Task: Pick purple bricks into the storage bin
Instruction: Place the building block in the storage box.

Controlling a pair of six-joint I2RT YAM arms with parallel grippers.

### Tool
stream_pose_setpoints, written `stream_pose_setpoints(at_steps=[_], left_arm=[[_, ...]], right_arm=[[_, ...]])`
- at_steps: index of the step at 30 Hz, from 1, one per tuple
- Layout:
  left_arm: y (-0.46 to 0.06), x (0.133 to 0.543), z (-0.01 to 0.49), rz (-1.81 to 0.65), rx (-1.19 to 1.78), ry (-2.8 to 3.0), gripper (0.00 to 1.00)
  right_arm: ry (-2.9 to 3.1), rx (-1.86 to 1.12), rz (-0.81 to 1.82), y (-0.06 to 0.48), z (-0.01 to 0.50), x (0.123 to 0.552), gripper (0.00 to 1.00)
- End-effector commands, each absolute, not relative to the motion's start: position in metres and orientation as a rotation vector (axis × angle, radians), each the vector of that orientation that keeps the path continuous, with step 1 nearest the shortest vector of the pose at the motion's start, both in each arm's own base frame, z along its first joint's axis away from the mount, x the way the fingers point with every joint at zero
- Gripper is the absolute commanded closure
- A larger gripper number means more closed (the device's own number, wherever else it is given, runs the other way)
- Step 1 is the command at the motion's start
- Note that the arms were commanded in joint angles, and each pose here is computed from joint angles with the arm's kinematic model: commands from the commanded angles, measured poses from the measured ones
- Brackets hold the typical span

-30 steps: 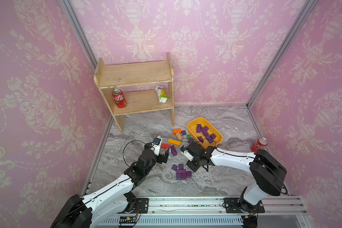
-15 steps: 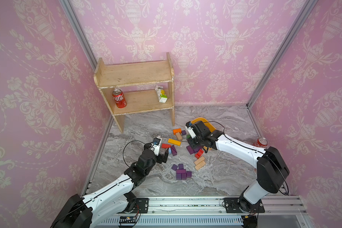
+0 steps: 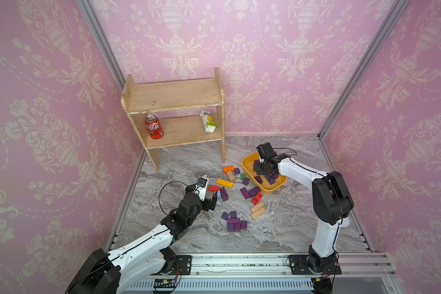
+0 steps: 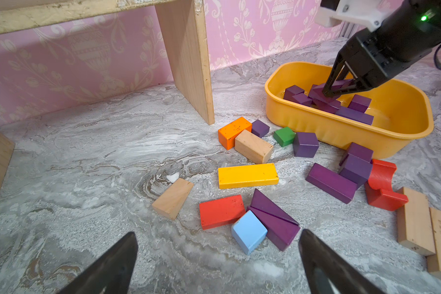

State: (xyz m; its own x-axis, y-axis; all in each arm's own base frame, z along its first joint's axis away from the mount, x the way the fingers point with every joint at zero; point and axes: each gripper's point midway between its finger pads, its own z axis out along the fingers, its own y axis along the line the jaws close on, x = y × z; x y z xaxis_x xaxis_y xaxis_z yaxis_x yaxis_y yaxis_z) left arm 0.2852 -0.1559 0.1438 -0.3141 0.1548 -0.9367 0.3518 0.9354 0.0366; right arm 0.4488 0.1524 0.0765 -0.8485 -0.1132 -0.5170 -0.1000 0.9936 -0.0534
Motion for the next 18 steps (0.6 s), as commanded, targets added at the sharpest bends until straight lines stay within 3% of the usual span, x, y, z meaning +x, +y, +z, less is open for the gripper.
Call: stream_pose_setpoints(at_steps=[1, 5, 6, 18], left_arm=[[-0.151, 0.287, 0.136, -0.2, 0.333, 1.916, 0.01], [-0.15, 0.29, 0.132, -0.168, 0.335, 1.956, 0.01], [-0.149, 0.29, 0.132, -0.162, 0.335, 1.962, 0.01], [-0.164, 0.288, 0.136, -0.259, 0.343, 2.013, 0.01]], right_arm=[[2.588, -0.134, 0.029, 0.164, 0.083, 0.457, 0.67], [2.577, -0.151, 0.056, 0.166, 0.091, 0.454, 0.34], [2.565, -0.158, 0.065, 0.166, 0.096, 0.452, 0.32], [2.502, -0.164, 0.256, 0.163, 0.146, 0.385, 0.32]])
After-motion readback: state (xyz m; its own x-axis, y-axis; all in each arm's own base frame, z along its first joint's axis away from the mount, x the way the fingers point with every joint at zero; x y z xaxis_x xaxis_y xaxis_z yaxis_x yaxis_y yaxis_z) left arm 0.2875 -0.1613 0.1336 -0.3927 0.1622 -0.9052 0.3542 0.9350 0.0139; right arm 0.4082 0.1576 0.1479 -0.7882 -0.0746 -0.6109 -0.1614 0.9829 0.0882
